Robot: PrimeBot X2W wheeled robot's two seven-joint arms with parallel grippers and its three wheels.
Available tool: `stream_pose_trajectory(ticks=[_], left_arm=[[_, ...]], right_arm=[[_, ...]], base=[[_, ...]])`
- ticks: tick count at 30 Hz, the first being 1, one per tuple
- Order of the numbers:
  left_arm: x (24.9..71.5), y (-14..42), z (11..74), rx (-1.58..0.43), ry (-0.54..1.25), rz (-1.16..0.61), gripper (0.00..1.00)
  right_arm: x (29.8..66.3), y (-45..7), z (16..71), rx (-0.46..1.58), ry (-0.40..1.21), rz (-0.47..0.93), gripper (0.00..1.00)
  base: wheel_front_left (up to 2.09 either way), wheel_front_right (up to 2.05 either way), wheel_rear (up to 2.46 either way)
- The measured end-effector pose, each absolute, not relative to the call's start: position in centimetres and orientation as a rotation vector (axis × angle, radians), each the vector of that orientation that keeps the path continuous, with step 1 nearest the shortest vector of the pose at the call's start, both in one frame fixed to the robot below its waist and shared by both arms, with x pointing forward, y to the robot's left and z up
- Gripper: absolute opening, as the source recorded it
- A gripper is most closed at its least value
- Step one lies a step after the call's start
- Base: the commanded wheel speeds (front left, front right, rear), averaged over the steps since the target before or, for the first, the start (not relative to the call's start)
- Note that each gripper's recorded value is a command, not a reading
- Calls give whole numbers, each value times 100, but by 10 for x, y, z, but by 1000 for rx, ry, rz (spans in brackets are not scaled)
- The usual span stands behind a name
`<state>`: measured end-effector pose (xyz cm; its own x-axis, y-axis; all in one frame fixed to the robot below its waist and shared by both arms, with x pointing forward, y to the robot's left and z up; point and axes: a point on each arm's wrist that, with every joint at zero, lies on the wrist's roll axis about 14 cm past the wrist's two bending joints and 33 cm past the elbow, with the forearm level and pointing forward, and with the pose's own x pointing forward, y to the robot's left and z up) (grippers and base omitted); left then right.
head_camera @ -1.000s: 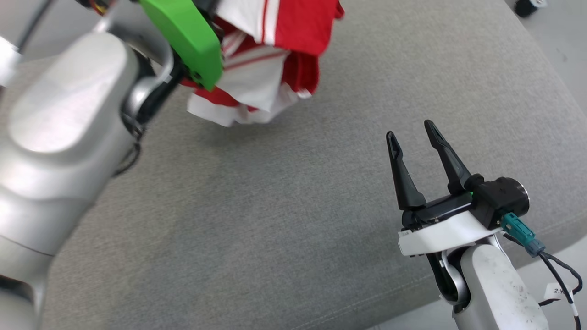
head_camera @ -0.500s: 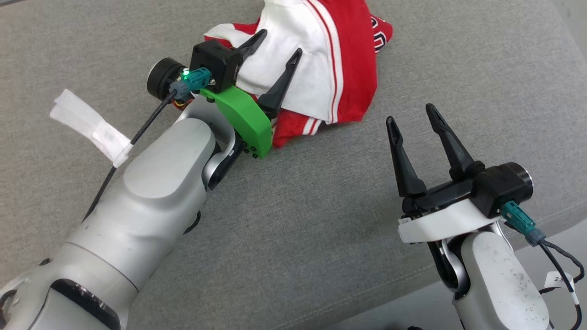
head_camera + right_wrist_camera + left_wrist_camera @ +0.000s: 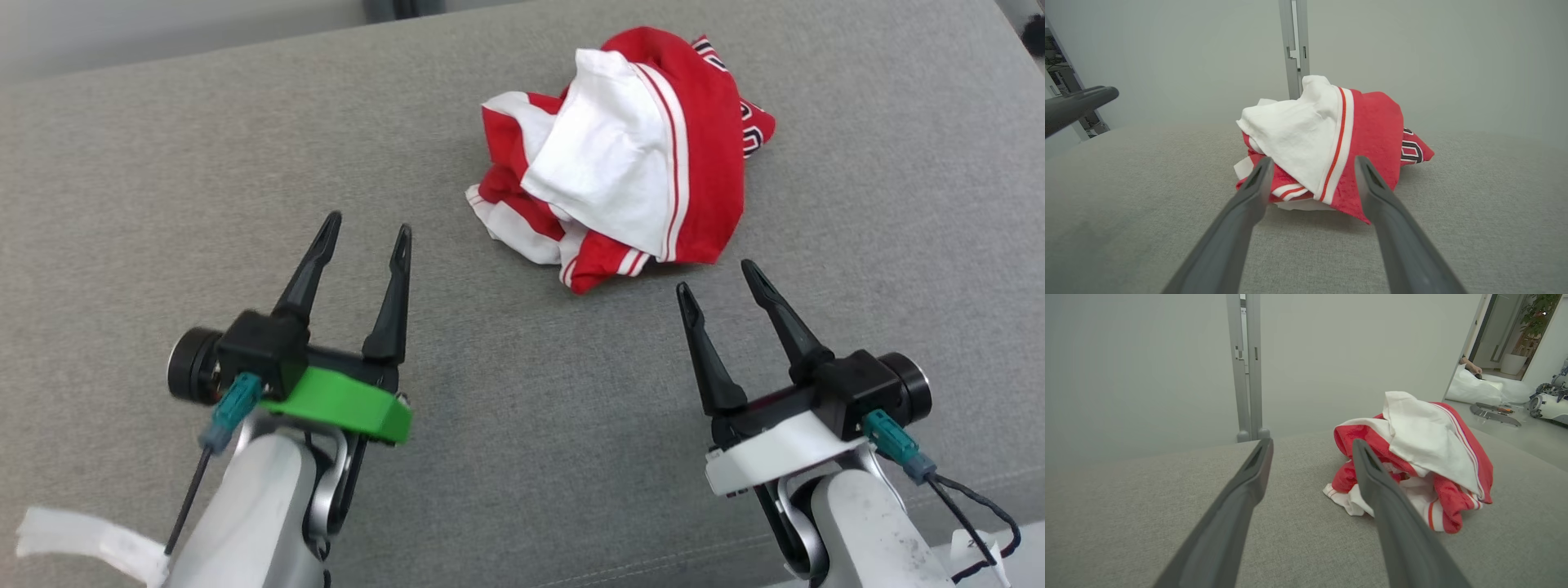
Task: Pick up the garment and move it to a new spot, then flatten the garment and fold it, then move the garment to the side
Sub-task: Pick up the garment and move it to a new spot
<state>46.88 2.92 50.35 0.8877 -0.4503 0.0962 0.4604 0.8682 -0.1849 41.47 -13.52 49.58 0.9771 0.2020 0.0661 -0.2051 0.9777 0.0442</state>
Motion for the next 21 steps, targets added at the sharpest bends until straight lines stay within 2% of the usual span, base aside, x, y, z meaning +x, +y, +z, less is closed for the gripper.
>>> stream_pose_trajectory(ticks=[12, 21], left_arm=[[370, 146, 519, -181, -115, -99, 100], [337, 179, 541, -123, -195, 7, 100]], right_arm=[[386, -87, 519, 94, -115, 341, 100], [376, -66, 541, 99, -176, 406, 100]], base=[[0, 0, 0], [0, 0, 0]])
